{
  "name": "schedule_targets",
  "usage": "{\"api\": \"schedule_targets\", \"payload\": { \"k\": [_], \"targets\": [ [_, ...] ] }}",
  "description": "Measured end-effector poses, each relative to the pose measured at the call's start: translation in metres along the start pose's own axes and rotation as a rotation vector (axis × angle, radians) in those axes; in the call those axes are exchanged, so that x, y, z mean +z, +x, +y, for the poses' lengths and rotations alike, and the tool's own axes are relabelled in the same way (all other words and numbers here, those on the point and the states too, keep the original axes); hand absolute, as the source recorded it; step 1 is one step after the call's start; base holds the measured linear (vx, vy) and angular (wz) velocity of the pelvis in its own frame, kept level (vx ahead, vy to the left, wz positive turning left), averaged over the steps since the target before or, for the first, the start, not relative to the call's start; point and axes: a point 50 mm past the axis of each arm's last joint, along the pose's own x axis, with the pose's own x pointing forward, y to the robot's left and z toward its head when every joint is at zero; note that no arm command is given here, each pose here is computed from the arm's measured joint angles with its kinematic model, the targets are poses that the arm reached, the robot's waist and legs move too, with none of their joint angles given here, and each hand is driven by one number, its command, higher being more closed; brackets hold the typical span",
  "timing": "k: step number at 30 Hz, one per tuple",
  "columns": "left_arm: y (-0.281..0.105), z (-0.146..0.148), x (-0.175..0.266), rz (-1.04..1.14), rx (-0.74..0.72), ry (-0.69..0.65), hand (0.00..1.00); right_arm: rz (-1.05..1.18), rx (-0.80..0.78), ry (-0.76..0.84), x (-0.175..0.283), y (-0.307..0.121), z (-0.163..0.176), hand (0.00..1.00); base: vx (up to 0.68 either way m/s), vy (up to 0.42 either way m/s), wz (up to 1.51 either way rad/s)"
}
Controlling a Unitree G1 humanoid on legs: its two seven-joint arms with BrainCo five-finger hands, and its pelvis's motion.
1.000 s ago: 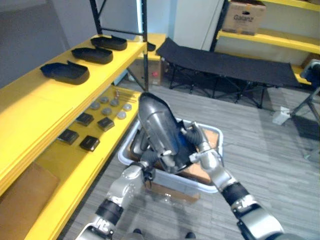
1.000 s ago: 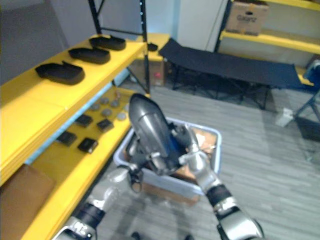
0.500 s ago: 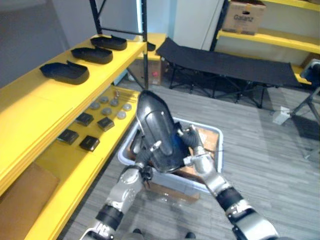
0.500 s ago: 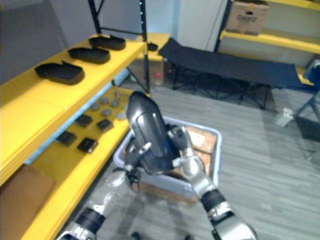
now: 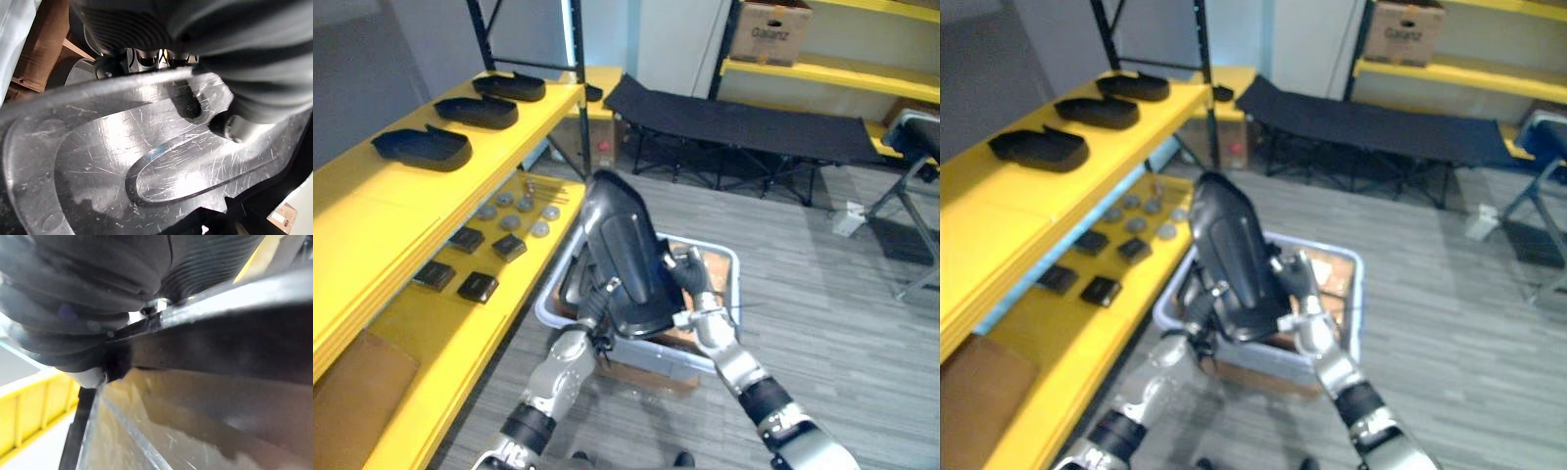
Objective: Walk over and take plastic housings, then place them on the shelf
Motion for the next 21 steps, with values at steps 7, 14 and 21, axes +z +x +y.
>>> {"api": "schedule_targets", "payload": {
  "k": [7, 14, 21],
  "targets": [
    [0.0, -0.006, 0.012, -0.133, 0.059, 0.245, 1.0, 0.028, -0.022, 0.023, -0.005, -0.004, -0.002, 1.0, 0.0, 0.0, 0.0],
    [-0.003, -0.01, 0.031, -0.312, 0.125, 0.398, 1.0, 0.008, -0.019, 0.041, -0.003, -0.006, -0.001, 0.0, 0.0, 0.0, 0.0],
    [-0.014, -0.022, 0.078, -0.627, 0.17, 0.544, 1.0, -0.013, 0.099, 0.06, -0.003, -0.02, 0.015, 0.0, 0.0, 0.0, 0.0]
  ]
}}
